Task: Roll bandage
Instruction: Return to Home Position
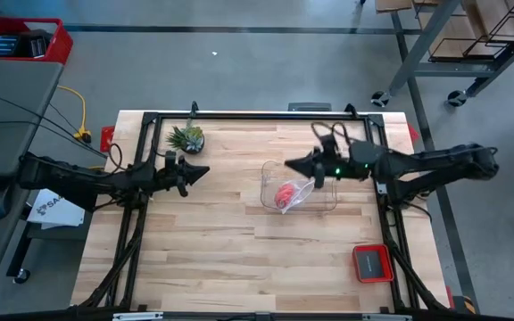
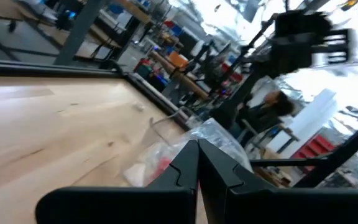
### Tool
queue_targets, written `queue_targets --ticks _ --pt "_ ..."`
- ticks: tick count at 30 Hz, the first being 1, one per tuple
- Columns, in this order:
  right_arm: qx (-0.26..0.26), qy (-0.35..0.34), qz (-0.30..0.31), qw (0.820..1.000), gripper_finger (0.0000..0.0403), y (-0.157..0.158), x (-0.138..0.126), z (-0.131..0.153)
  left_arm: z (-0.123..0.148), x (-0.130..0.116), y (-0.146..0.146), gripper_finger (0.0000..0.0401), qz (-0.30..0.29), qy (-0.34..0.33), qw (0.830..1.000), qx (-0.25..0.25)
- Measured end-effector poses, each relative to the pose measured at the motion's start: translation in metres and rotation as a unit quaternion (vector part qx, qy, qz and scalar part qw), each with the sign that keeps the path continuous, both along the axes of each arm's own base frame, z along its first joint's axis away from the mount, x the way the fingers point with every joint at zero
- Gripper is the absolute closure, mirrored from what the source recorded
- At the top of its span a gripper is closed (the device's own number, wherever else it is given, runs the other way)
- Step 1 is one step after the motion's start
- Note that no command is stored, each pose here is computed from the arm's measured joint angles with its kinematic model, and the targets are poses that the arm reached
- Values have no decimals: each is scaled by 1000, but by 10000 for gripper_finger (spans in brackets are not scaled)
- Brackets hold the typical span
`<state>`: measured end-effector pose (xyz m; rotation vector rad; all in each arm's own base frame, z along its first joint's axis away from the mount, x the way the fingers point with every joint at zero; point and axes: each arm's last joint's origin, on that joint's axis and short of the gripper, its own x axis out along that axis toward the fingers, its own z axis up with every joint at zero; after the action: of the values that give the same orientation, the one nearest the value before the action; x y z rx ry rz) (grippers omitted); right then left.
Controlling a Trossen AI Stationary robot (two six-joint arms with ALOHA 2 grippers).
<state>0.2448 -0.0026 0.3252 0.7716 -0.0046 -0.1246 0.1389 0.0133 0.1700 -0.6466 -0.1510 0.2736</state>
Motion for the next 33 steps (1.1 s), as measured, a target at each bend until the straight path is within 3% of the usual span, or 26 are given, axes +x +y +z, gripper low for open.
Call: queue_targets --ticks 4,8,14,19,26,29,33 --pt "5 -27 14 1000 403 23 10 -1 1 0 0 401 -5 -8 1000 -8" --pt "-23 -46 17 999 403 31 2 7 2 1 -1 401 -21 -15 1000 -10" --pt "-100 -44 16 994 403 25 -39 28 -4 1 -2 401 -41 17 999 -11" --pt "-147 11 33 989 403 23 -79 29 -8 1 -4 401 -64 37 997 -13" --pt "-193 2 90 977 403 22 -127 -1 -9 1 -4 401 -64 45 997 -13" --pt "-190 -54 84 977 403 19 -142 -19 -10 1 -4 401 -64 47 997 -14" --pt "-226 -143 46 962 403 16 -154 -39 -10 1 -4 401 -63 48 997 -14"
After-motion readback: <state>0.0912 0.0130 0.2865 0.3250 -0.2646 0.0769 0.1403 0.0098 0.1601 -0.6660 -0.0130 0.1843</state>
